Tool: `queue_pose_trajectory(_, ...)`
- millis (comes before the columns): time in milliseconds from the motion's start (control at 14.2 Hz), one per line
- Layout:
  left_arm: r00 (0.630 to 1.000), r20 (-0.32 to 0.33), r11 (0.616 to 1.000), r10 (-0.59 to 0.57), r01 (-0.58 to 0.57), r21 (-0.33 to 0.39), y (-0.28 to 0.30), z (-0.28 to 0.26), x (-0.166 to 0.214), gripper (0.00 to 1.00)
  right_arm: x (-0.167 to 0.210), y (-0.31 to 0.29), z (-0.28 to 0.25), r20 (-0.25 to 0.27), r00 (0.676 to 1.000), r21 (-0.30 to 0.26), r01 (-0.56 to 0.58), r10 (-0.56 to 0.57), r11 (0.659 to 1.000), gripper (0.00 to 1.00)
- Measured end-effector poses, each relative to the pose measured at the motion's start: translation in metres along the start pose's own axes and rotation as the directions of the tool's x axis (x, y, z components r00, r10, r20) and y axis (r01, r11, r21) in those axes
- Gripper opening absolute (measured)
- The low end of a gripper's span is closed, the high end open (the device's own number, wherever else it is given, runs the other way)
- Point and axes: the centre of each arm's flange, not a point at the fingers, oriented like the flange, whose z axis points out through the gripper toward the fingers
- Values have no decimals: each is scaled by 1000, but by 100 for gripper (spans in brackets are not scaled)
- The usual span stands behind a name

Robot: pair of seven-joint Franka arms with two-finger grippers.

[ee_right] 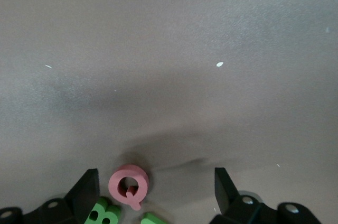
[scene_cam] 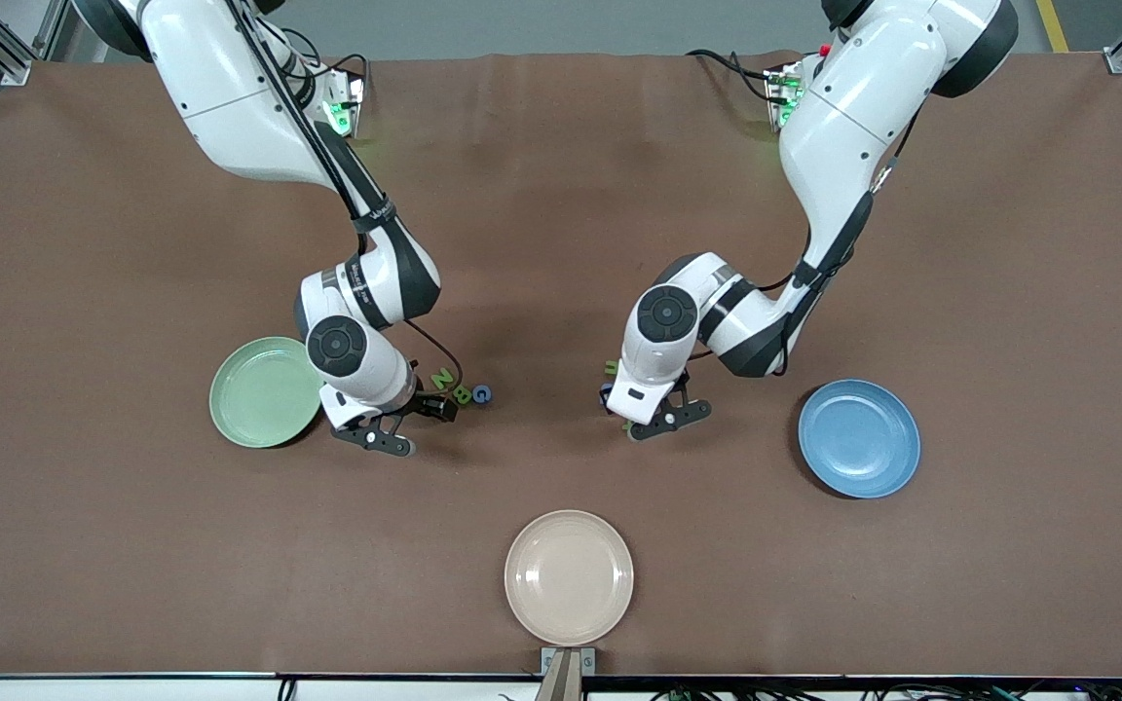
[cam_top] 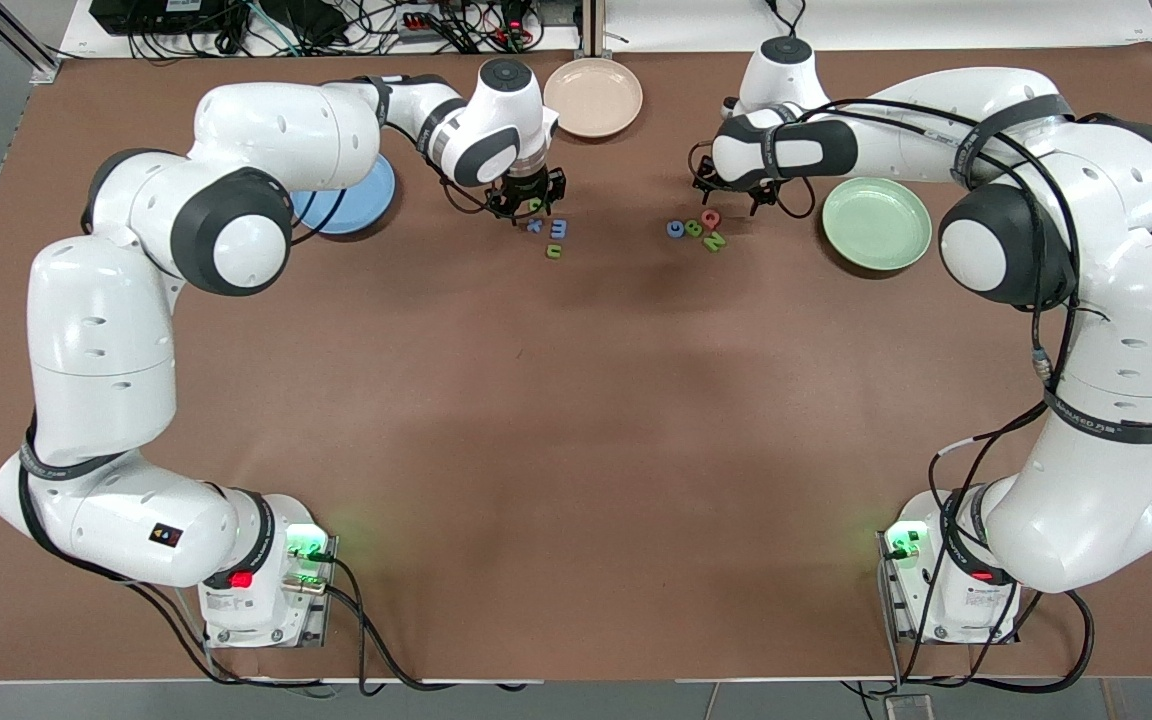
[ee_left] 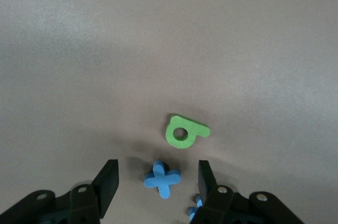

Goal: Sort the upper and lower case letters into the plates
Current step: 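Grasp the pink Q with the right gripper while the left gripper grasps green b, then place the Q on the green plate while the left gripper places b on blue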

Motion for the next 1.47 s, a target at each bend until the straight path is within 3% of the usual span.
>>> queue_pose_trajectory(281, 1000, 8, 1000, 1, -1, 6, -1, 6, -2, 65, -9, -11, 2, -3, 1000, -2, -10, 10, 1000, 81)
queue_pose_trajectory(562, 1000, 11, 1000, 3, -3, 8, 0, 9, -3, 59, -17, -19, 15, -9, 1000, -3, -22, 22, 1000, 63)
queue_pose_trajectory(632, 1000, 12, 1000, 3, -3, 9, -1, 10, -4, 53, -18, -20, 18, -10, 1000, -4, -23, 23, 1000, 63)
queue_pose_trajectory(1053, 1000, 13, 1000, 3, -3, 9, 0, 11, -4, 41, -17, -21, 17, -15, 999, -4, -40, 40, 999, 56)
queue_pose_trajectory(1124, 1000, 12, 1000, 3, -3, 8, 0, 10, -3, 32, -18, -22, 17, -16, 999, -4, -41, 41, 999, 56)
queue_pose_trajectory(1404, 1000, -24, 999, 6, -5, 38, -11, -3, 20, 32, -23, -27, 17, -17, 999, -5, -47, 47, 999, 54)
queue_pose_trajectory(1475, 999, -36, 997, 14, -11, 73, -21, -16, 34, 32, -22, -27, 16, -17, 999, -5, -48, 48, 999, 48)
